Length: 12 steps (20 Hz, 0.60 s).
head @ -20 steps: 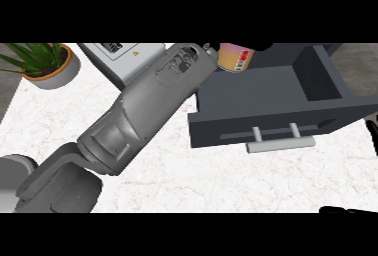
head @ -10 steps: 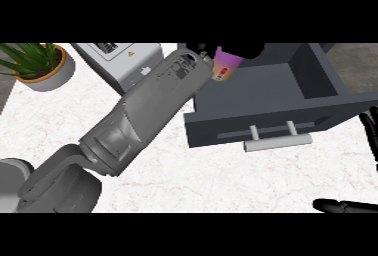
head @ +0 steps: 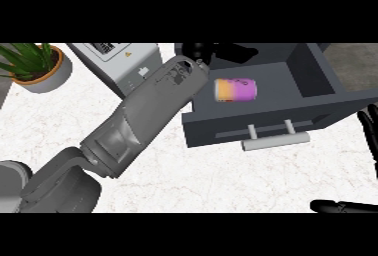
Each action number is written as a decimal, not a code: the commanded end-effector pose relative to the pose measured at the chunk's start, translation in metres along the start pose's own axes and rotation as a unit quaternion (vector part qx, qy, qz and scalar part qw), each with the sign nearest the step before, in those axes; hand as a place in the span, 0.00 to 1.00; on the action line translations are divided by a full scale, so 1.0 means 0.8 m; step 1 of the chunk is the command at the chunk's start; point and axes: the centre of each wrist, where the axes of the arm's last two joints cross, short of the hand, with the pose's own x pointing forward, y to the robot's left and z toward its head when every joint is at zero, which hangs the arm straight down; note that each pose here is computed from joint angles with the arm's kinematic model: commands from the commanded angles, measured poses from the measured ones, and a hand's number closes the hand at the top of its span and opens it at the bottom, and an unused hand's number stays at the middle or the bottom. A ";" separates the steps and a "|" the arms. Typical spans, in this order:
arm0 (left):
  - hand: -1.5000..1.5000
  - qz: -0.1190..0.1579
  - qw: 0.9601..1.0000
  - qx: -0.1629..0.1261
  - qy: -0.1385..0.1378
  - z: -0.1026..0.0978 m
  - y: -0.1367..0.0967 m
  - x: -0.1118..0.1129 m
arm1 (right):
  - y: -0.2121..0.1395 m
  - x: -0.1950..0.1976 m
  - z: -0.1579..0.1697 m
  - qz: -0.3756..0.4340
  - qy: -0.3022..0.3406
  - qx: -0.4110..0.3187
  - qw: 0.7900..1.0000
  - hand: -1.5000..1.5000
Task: Pick up the can, place it into the drawer and close the drawer
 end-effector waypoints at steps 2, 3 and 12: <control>0.00 0.001 1.000 0.018 0.003 -0.007 0.004 0.005 | -0.007 0.019 0.003 0.008 -0.019 0.009 1.000 0.00; 0.00 0.014 1.000 0.017 0.010 -0.001 0.001 -0.001 | -0.007 0.014 0.003 0.024 -0.011 0.006 1.000 0.00; 0.00 0.055 0.998 0.019 0.016 0.007 -0.006 0.007 | -0.003 0.026 -0.005 0.165 -0.084 0.040 0.982 0.00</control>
